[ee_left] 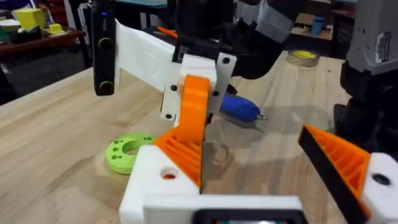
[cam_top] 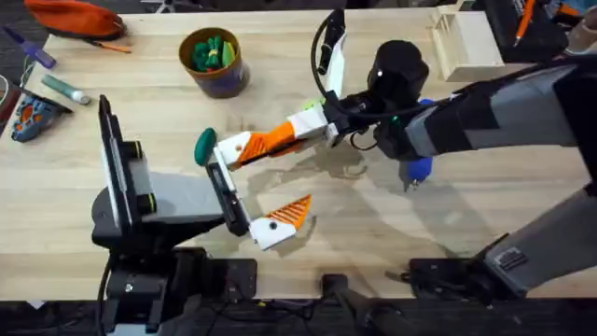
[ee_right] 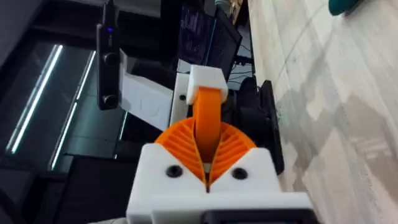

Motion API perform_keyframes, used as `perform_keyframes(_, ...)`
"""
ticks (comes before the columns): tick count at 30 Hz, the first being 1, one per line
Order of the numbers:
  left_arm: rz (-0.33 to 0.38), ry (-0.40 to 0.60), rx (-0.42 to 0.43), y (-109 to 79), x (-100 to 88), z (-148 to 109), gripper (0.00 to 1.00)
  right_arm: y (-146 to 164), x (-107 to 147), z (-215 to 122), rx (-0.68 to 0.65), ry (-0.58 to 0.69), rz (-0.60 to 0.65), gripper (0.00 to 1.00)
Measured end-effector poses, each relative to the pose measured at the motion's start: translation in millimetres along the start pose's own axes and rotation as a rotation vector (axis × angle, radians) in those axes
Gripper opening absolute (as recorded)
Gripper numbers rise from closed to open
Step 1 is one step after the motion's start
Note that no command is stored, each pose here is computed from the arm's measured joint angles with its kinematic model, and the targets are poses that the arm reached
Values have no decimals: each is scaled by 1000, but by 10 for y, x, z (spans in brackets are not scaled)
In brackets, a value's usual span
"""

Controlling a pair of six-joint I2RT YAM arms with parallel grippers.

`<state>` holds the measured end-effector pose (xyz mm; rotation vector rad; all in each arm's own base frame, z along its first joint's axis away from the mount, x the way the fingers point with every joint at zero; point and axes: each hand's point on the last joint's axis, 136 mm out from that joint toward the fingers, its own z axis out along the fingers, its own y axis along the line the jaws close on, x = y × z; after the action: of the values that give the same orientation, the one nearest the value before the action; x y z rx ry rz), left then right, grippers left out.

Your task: Pick up the gripper from the table and insert it into the empty holder that is missing its gripper. Then pick up a screw, insert it into the mounting hole, and use the screwdriver to tighten it. Finally, clean up the table by picking up the vegetable and placing it into the bucket.

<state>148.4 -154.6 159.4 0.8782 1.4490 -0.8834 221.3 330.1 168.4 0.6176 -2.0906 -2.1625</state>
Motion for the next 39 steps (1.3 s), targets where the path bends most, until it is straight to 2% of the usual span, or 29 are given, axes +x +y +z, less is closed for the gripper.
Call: perform_keyframes(39, 2, 0, -18, 32, -1, -1, 986, -1, -47, 77, 8, -35, -10, 9)
